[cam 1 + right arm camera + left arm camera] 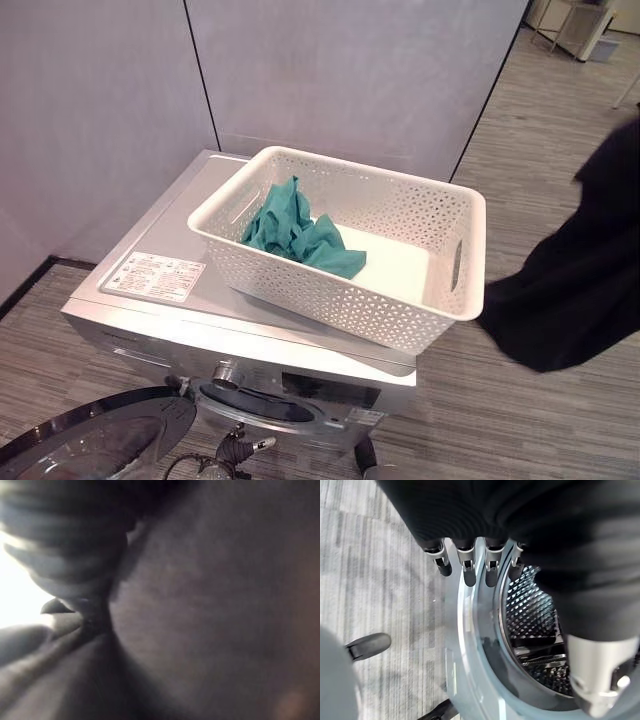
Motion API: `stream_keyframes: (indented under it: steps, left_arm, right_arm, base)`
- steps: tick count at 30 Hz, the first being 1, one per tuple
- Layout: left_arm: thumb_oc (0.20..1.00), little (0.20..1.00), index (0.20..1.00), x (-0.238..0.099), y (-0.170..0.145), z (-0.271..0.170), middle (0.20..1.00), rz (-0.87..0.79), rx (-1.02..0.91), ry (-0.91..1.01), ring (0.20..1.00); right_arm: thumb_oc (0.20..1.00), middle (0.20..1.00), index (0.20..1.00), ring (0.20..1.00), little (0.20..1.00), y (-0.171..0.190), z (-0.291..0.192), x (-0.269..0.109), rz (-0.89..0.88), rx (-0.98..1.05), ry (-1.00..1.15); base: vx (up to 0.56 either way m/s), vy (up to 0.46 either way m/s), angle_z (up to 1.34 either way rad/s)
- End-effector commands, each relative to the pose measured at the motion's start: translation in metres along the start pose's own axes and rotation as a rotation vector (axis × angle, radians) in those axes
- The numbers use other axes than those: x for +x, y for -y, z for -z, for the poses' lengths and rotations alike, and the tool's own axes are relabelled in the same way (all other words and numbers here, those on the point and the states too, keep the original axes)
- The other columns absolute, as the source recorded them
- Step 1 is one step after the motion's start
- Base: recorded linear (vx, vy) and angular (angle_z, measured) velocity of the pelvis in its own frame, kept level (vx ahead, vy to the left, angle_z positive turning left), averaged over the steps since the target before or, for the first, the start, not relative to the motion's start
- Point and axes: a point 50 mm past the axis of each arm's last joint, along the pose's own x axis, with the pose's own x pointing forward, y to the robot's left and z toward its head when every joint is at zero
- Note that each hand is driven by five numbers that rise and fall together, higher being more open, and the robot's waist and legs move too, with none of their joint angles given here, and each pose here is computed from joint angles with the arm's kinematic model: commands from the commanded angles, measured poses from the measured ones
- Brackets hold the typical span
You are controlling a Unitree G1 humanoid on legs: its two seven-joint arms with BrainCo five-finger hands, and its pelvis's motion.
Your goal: Grab the laundry basket,head to the washer,open it,put in the laundry and shut it.
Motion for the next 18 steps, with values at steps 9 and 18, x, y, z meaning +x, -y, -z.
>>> stream_keyframes:
  steps: [9, 18]
  left_arm:
    - [1.000, 1.000, 1.000, 0.004, -0.007, -0.038, 1.000, -0.047, -0.023, 0.155, 1.000]
    - [1.000, 1.000, 1.000, -0.002, -0.031, -0.045, 1.000, -0.110, -0.097, 0.214, 1.000]
  right_arm:
    - [0.200, 0.200, 0.200, 0.200, 0.200, -0.055, -0.013, -0.078, -0.336, 0.189, -0.017]
    - [0.200, 0.200, 0.200, 0.200, 0.200, -0.107, -0.052, -0.123, -0.642, 0.444, -0.001]
  base:
    - [-0.04, 0.009, -0.03]
    - [-0.25, -0.028, -0.29]
